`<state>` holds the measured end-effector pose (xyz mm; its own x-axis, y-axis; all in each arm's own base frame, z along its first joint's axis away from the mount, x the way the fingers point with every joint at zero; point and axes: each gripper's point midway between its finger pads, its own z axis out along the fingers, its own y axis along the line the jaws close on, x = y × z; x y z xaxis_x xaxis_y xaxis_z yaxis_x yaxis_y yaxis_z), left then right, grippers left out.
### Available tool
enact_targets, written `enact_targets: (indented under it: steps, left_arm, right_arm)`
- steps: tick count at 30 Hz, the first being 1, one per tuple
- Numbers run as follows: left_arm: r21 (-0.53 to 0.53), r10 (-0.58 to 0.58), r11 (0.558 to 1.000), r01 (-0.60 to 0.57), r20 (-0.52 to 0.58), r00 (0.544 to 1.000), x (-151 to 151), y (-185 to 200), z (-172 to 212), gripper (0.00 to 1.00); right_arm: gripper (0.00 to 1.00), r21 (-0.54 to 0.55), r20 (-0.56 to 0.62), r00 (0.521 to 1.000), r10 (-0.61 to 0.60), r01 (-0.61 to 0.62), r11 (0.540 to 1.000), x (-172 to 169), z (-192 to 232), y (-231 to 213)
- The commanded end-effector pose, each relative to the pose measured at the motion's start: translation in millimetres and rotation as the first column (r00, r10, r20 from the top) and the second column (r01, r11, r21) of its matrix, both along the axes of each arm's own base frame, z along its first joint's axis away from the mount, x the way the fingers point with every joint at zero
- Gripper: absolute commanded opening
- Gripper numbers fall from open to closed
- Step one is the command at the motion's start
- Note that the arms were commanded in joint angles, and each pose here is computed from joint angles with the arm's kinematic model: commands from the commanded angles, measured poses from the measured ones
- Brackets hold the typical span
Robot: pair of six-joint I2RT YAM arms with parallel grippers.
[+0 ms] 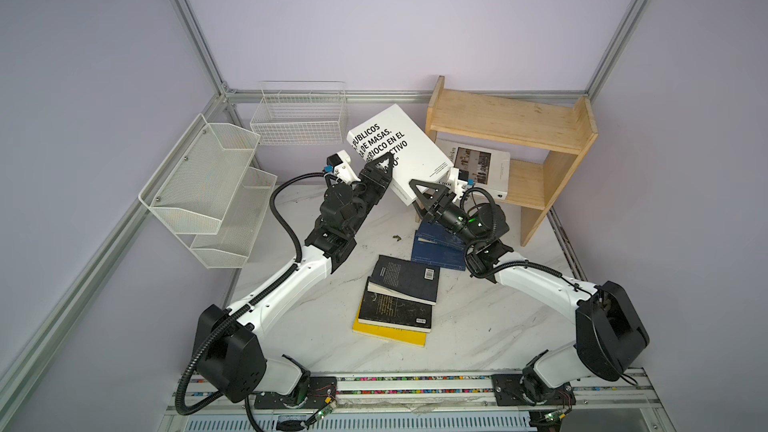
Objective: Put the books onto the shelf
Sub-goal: 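Lift the white book with both grippers and carry it toward the shelf, then lower the white book onto the shelf's bottom tier beside the Chokladfabriken book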
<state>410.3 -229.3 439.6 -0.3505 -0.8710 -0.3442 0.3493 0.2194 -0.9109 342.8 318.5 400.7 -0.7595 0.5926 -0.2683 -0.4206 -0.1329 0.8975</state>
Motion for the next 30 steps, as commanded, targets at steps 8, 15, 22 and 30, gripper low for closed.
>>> enact_targets:
  steps: [8, 15, 22, 30]
  left_arm:
    - [-0.044, -0.071, 0.996, 0.076, 0.115, 0.991, -15, -1, 52, 0.71]
    - [-0.048, -0.279, 0.959, 0.278, 0.001, 0.96, 8, 8, 22, 0.9]
    - [0.061, -0.475, 0.876, 0.478, -0.069, 0.878, 4, 14, 7, 0.95]
    - [0.134, -0.65, 0.746, 0.653, -0.069, 0.757, -14, -5, 10, 0.95]
  right_arm:
    - [0.48, 0.02, 0.081, 0.996, 0.029, -0.031, 0.999, -6, 35, -31]
    - [0.45, -0.117, 0.085, 0.986, 0.142, -0.131, 0.984, -24, 34, -60]
    - [0.42, -0.179, 0.047, 0.975, 0.217, -0.205, 0.962, -44, 27, -80]
    - [0.4, -0.197, 0.0, 0.961, 0.276, -0.27, 0.942, -48, 19, -85]
